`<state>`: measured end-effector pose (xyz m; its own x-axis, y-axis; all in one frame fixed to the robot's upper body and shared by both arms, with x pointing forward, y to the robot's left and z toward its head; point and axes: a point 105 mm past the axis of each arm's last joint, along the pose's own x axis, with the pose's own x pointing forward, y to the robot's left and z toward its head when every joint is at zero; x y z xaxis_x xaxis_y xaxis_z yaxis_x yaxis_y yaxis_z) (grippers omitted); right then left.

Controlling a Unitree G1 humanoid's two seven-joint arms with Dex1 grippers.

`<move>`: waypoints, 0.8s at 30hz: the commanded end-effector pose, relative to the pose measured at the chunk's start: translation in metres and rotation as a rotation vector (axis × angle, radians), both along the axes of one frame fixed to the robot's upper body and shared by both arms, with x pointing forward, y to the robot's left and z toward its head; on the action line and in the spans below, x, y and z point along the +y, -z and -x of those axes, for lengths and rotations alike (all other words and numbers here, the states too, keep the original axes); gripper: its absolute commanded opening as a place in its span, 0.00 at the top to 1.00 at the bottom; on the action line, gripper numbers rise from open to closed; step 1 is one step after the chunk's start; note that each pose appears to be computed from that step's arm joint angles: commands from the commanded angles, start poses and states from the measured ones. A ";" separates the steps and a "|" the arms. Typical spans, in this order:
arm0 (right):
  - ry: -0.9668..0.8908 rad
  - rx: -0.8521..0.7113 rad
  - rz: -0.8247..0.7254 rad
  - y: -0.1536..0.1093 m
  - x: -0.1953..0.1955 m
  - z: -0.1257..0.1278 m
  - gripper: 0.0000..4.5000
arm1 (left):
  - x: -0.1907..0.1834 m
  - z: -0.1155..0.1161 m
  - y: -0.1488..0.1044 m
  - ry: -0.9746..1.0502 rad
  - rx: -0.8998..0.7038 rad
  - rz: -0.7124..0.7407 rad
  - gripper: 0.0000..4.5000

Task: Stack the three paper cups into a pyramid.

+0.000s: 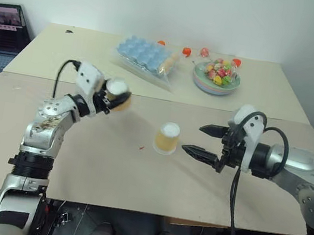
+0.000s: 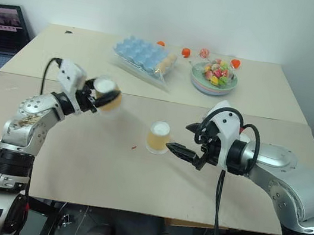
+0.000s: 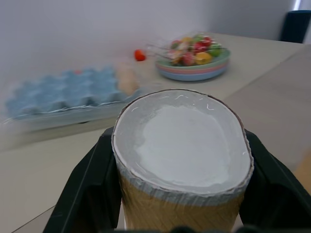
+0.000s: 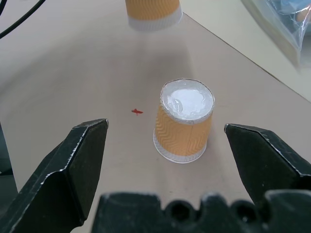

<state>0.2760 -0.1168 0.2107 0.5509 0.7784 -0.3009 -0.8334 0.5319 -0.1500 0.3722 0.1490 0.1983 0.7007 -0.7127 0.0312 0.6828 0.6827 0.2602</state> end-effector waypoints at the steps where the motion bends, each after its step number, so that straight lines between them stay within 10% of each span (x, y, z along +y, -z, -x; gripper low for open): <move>1: 0.023 -0.055 -0.019 -0.012 -0.003 0.006 0.00 | -0.013 0.010 0.004 0.145 -0.011 -0.045 0.44; 24: 0.127 -0.076 -0.027 -0.013 -0.013 0.016 0.00 | -0.052 0.031 0.036 0.323 0.065 -0.029 0.44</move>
<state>0.2634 -0.1275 0.2122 0.6438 0.7170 -0.2672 -0.7631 0.6277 -0.1540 0.3439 0.1007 0.1500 0.4526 -0.8897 -0.0601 0.8818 0.4365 0.1784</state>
